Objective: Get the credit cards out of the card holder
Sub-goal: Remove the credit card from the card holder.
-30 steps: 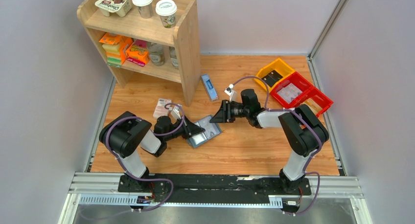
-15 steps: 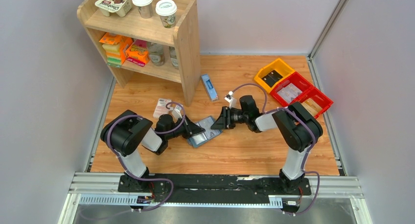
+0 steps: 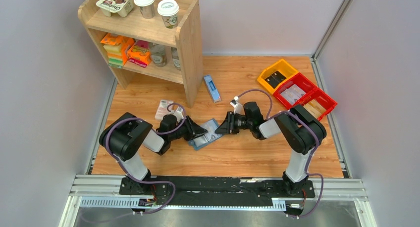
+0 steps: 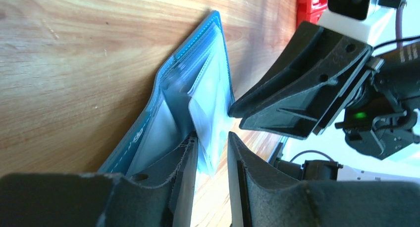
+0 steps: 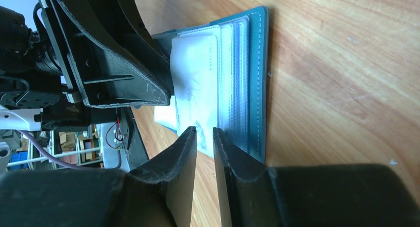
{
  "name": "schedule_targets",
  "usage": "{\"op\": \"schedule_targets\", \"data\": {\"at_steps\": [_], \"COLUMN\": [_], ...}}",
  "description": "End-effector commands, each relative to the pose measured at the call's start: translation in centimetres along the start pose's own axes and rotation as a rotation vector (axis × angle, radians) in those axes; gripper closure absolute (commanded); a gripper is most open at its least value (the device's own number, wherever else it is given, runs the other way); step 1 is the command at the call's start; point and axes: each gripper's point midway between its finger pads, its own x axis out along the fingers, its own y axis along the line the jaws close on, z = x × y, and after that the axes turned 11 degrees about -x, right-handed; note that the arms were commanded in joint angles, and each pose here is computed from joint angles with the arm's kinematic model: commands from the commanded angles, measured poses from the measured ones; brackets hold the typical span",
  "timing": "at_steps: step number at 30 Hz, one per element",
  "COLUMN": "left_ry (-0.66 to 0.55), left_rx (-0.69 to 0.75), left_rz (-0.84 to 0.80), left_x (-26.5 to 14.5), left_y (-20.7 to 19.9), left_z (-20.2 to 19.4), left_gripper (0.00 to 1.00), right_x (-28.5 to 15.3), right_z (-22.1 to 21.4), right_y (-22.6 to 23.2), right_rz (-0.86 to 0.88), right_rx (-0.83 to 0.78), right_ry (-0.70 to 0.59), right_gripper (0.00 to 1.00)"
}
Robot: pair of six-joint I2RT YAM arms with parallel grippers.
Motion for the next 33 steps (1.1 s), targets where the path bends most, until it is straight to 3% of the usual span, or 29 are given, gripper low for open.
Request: {"op": "schedule_targets", "data": {"at_steps": [1, 6, 15, 17, 22, 24, 29, 33], "left_ry": [-0.056, -0.105, -0.109, -0.091, -0.079, -0.078, -0.024, -0.044], "left_rx": [-0.042, -0.07, -0.121, -0.13, -0.092, -0.085, -0.071, -0.077], "left_rz": [0.0, -0.078, -0.229, -0.223, -0.199, -0.197, -0.227, -0.222], "left_x": [0.4, 0.7, 1.8, 2.3, 2.7, 2.8, 3.6, 3.1], "left_y": [-0.8, -3.1, -5.8, -5.6, -5.0, -5.0, -5.9, -5.5], "left_z": [0.9, 1.4, 1.0, 0.4, -0.5, -0.5, -1.0, -0.9], "left_gripper": [0.62, 0.66, 0.88, 0.88, 0.69, 0.67, 0.65, 0.7], "right_x": [0.2, 0.0, 0.0, -0.1, -0.1, -0.1, 0.1, -0.1], "right_z": [-1.4, -1.7, -2.2, -2.1, -1.9, -1.9, -2.1, -2.6], "right_y": [-1.2, -1.7, -2.1, -2.0, -1.9, -2.0, -2.3, -3.2], "right_rz": [-0.09, -0.128, -0.144, -0.14, -0.145, -0.145, -0.152, -0.198], "right_rx": [0.03, 0.059, 0.1, 0.095, 0.076, 0.074, 0.083, 0.093], "right_ry": [-0.003, -0.023, -0.032, -0.035, -0.035, -0.032, -0.021, -0.009], "right_gripper": [0.74, 0.75, 0.75, 0.75, 0.75, 0.75, 0.75, 0.74]}}
